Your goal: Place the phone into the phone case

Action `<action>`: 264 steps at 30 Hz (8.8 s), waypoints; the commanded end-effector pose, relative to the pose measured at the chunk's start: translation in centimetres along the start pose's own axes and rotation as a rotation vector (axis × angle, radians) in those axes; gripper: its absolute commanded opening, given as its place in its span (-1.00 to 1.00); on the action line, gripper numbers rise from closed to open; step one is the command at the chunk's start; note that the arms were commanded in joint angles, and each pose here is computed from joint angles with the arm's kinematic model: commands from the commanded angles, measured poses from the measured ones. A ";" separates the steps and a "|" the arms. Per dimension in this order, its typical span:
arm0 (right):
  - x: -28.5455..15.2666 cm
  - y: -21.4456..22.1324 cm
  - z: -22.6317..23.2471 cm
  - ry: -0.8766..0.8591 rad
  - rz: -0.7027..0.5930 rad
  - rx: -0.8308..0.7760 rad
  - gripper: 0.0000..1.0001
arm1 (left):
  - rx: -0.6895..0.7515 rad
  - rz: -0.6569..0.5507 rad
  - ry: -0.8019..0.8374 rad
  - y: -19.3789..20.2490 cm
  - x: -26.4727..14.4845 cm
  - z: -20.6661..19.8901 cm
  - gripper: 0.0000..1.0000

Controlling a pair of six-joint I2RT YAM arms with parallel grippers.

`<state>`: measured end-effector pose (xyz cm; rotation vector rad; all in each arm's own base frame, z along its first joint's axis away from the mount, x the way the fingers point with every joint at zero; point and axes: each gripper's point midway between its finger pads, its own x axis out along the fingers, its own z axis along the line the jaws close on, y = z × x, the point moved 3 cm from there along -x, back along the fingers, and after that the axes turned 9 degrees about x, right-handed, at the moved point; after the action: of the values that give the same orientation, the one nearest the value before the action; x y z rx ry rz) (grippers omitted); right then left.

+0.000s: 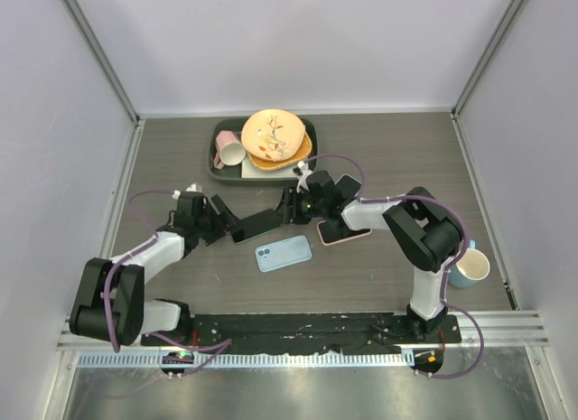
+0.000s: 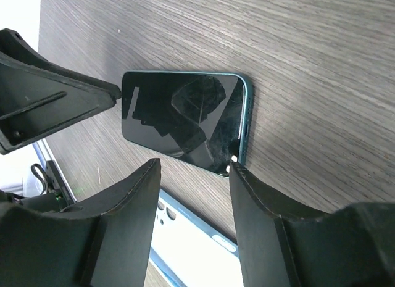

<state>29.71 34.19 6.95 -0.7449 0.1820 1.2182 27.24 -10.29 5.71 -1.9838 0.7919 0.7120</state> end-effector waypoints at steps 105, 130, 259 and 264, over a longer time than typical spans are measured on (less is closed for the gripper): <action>-10.4 -5.6 7.4 -0.329 -0.117 -0.044 -0.98 | 0.261 -0.192 0.517 -2.6 -9.9 -10.9 0.24; -16.7 -9.6 0.3 -0.040 -0.308 0.091 -0.98 | 0.507 0.190 -0.080 6.8 -2.7 -6.5 -0.06; -5.5 3.4 -4.0 -0.061 0.201 0.226 -0.98 | 0.112 0.070 0.497 1.2 -1.2 -8.1 0.27; -5.1 4.2 -4.1 -0.062 0.205 0.241 -0.98 | 0.126 0.124 0.436 2.5 -0.2 -7.7 0.23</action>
<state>26.19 28.03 7.39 -0.4211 0.2939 1.3879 25.81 -17.50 8.02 -2.0421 1.2101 0.2863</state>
